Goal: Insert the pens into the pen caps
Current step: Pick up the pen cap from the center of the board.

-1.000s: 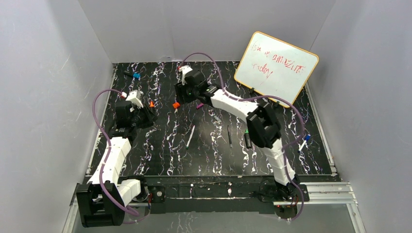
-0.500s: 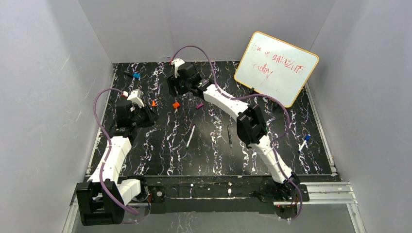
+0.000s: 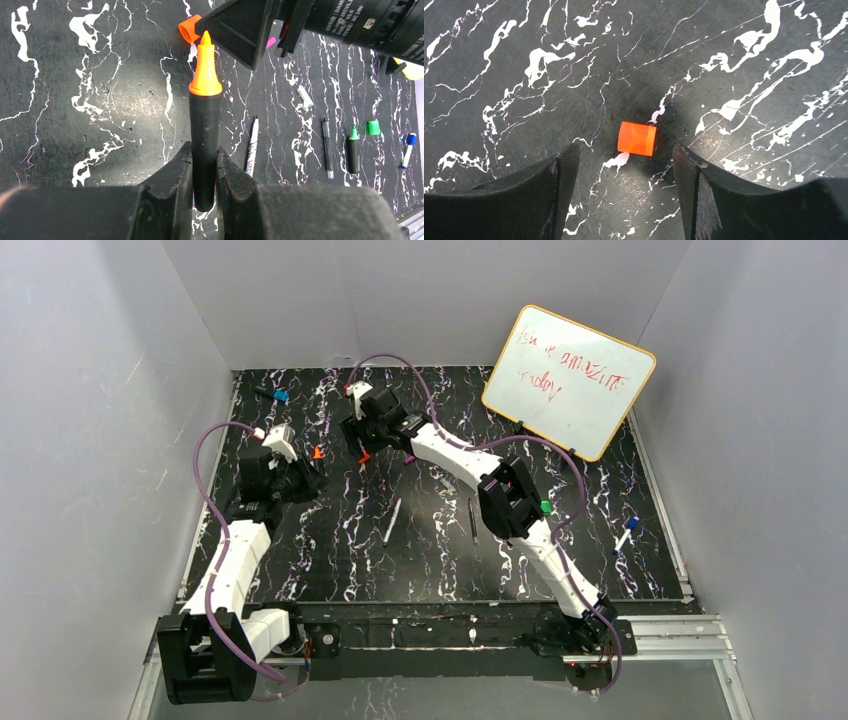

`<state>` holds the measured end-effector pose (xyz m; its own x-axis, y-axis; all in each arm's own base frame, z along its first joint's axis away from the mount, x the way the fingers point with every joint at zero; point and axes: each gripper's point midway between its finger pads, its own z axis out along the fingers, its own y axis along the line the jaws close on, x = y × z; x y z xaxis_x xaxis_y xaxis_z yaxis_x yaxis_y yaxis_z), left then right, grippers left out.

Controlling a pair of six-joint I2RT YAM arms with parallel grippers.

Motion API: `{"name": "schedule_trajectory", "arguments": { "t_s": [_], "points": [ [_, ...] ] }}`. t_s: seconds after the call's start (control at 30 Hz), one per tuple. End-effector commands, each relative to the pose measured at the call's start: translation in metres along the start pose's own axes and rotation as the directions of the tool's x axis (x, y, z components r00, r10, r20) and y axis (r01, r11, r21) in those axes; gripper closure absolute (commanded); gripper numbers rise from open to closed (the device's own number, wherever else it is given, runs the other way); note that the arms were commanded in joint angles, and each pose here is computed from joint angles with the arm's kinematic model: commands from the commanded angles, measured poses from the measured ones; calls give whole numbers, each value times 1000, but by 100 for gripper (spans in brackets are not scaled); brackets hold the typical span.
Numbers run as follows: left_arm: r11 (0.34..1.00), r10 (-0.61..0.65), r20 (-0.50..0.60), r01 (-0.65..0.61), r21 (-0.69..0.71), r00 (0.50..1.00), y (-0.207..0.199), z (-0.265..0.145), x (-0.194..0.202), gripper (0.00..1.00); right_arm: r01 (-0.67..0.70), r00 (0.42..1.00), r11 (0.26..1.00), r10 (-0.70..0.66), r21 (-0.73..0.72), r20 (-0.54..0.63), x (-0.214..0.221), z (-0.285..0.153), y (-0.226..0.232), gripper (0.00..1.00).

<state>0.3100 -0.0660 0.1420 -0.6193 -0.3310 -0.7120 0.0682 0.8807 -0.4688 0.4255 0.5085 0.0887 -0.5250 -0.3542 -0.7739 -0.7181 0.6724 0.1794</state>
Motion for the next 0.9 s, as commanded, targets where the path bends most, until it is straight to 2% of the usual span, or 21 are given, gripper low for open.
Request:
{"name": "schedule_trajectory", "arguments": {
  "t_s": [0.0, 0.37, 0.47, 0.5, 0.57, 0.63, 0.67, 0.77, 0.87],
  "points": [
    [1000, 4, 5, -4, 19, 1000, -3, 0, -1, 100, 33, 999, 999, -33, -8, -39, 22, 16, 5, 24],
    [1000, 5, 1, -5, 26, 1000, -4, 1, 0, 100, 34, 998, 997, -31, 73, -47, 41, 40, -11, 30],
    [1000, 4, 0, -4, 27, 1000, -4, 1, 0, 100, 34, 998, 997, -30, 76, -49, 43, 42, -12, 35],
    [1000, 4, -1, -4, 27, 1000, -4, 1, 0, 100, 33, 998, 996, -29, 79, -51, 44, 42, -13, 41],
    [1000, 4, -2, -4, 27, 1000, -4, 1, 0, 100, 32, 998, 996, -28, 84, -54, 45, 41, -13, 66],
    [1000, 3, -4, -3, 29, 1000, -4, 2, 1, 100, 30, 998, 996, -26, 88, -56, 46, 40, -14, 82],
    [1000, 3, -3, -3, 29, 1000, -4, 2, 0, 100, 30, 998, 996, -25, 89, -59, 47, 39, -15, 97],
    [1000, 4, -5, -4, 31, 1000, -4, 2, 0, 100, 30, 997, 994, -22, 109, -75, 50, 34, -18, 99],
    [1000, 8, -5, -8, 26, 1000, -3, 1, 0, 100, 36, 996, 985, -21, 168, -91, 49, 0, -25, 99]
  ]
}}
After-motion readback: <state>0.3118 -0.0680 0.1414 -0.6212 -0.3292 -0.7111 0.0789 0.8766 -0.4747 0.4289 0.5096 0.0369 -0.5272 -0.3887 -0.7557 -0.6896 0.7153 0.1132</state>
